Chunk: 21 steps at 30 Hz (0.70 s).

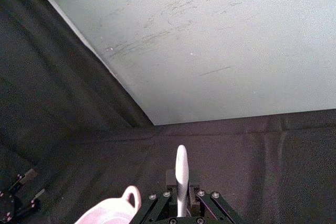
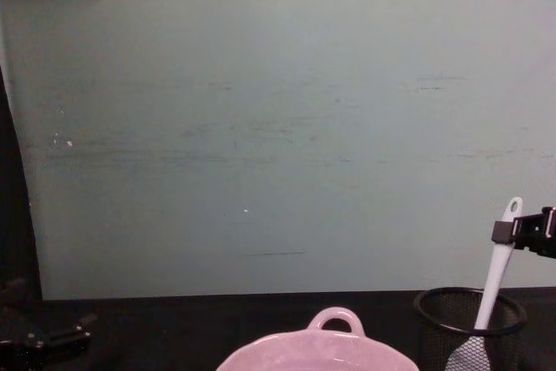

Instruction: Use the one hand to pick up the spoon and stir the clear water in the bowl.

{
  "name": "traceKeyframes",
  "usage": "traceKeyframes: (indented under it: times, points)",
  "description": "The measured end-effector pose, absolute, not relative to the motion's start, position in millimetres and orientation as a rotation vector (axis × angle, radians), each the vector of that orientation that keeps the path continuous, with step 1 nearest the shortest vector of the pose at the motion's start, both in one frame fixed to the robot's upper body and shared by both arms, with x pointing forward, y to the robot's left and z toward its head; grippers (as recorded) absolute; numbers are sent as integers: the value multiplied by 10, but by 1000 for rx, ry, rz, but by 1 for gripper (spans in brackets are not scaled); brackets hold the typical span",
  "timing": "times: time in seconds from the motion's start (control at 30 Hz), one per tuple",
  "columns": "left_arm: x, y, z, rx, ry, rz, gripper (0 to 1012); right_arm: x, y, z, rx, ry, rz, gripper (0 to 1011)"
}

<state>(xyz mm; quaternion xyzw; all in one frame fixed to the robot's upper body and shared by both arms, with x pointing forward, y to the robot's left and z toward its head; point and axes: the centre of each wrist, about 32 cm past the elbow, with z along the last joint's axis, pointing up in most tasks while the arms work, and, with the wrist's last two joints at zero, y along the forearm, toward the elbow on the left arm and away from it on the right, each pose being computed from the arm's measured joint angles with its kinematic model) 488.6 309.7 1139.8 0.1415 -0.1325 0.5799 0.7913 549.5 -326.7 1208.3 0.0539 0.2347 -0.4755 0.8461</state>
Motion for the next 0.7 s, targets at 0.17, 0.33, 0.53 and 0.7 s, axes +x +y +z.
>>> traceKeyframes:
  times: [0.17, 0.33, 0.53, 0.7]
  points:
    - [4886, 3097, 11398, 304, -285, 1248, 1011, 5495, -3267, 12083, 114, 495, -1003, 114]
    - [4886, 3097, 11398, 305, -285, 1248, 1011, 5439, -3269, 12187, 98, 400, -997, 114]
    - [4886, 3097, 11398, 304, -285, 1248, 1011, 5313, -3305, 12531, 71, 236, -972, 114]
    - [4886, 3097, 11398, 304, -285, 1248, 1011, 5221, -3340, 12857, 73, 145, -946, 114]
